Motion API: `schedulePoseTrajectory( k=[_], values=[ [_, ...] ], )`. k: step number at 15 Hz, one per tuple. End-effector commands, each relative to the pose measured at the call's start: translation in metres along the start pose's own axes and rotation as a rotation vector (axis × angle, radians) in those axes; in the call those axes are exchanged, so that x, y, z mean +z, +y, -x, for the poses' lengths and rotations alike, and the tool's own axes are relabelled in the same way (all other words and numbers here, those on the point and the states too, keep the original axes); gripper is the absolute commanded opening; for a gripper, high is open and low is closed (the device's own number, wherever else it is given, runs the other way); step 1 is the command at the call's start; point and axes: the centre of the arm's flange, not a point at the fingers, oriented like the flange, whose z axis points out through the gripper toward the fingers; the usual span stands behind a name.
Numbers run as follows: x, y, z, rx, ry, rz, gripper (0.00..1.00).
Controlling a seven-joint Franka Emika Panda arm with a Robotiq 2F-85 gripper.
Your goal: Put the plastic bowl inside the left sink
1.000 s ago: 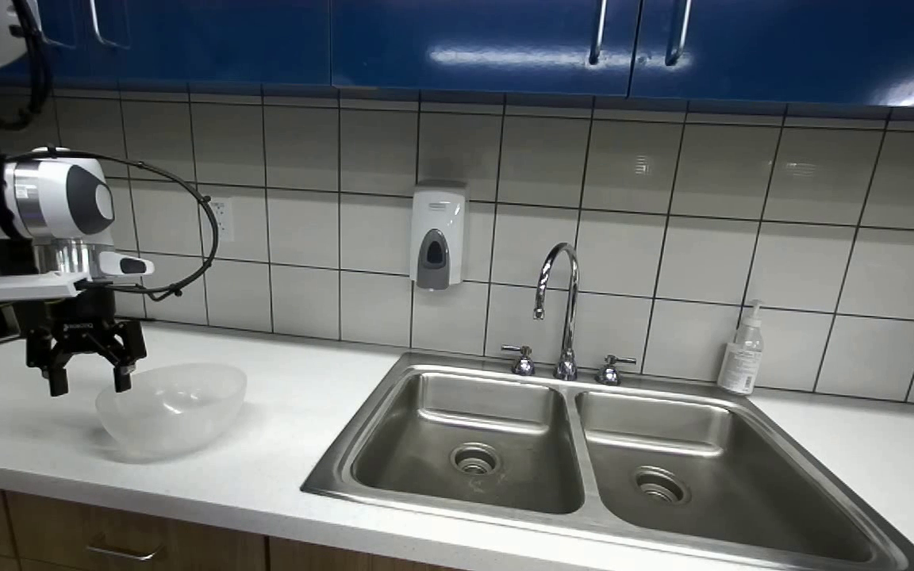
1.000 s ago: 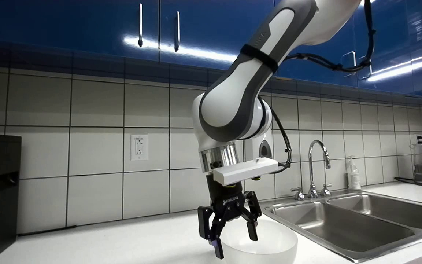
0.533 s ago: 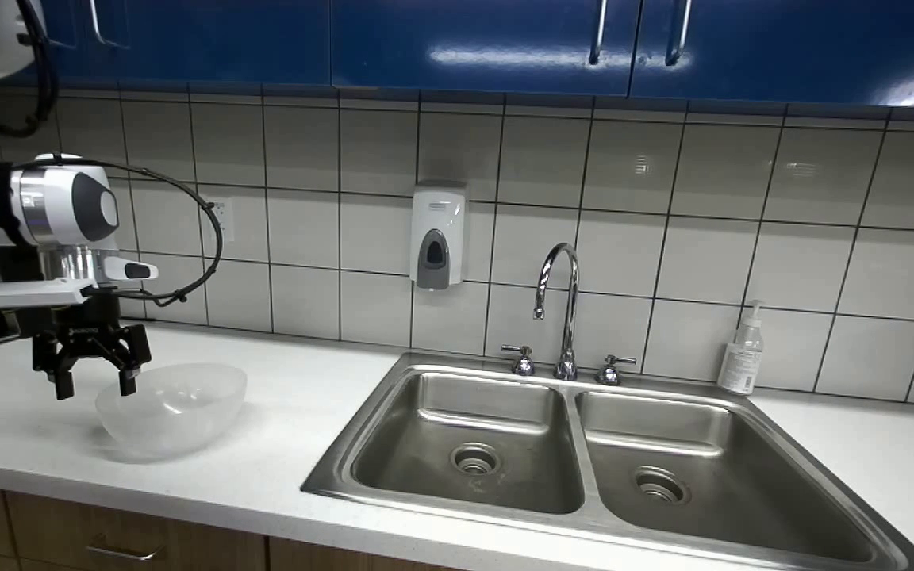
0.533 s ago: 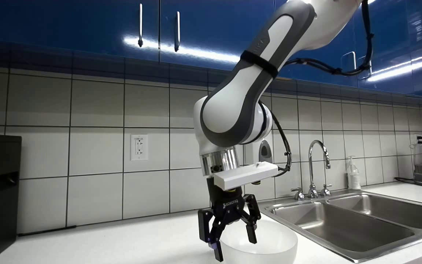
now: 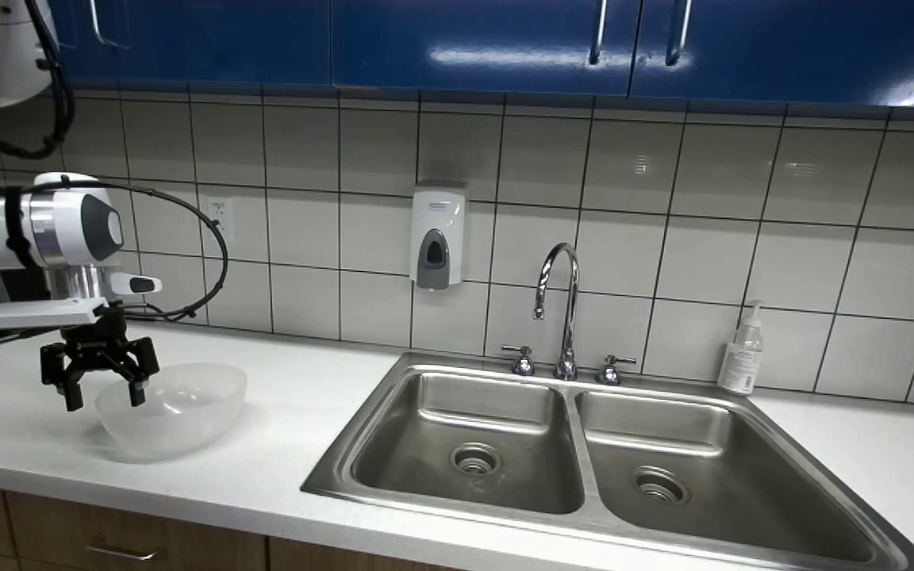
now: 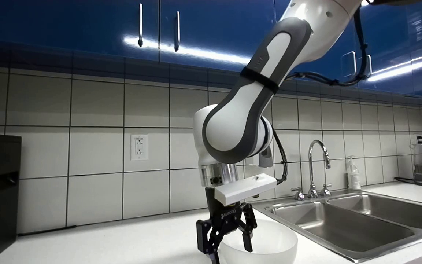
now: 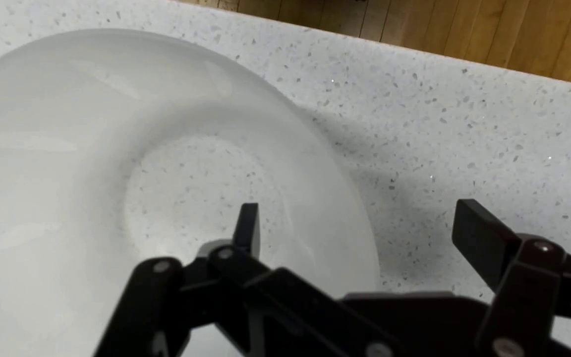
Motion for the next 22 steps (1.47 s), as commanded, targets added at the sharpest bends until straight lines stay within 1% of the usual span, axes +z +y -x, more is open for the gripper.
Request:
schedulePoseTrajectory(
  k=[1,2,3,7,8,9,10,11,17,22],
  values=[
    [0.0,-0.002,-0.007,-0.015,0.022,0.018,0.74],
    [0.0,-0.002,-0.008,-0.012,0.016,0.018,0.68],
    [0.0,-0.001,-0.008,-0.009,0.017,0.021,0.58],
    [0.0,0.003,-0.012,-0.004,0.016,0.023,0.26],
    [0.0,0.003,-0.013,-0.003,0.016,0.024,0.2],
    [-0.001,0.004,-0.014,-0.002,0.018,0.024,0.11],
    [-0.001,0.004,-0.014,-0.001,0.019,0.026,0.05],
    [-0.002,0.004,-0.015,-0.002,0.022,0.03,0.0],
    [-0.021,0.007,-0.021,0.004,0.056,0.107,0.01],
    [-0.044,0.015,-0.024,0.067,0.076,0.119,0.01]
  ],
)
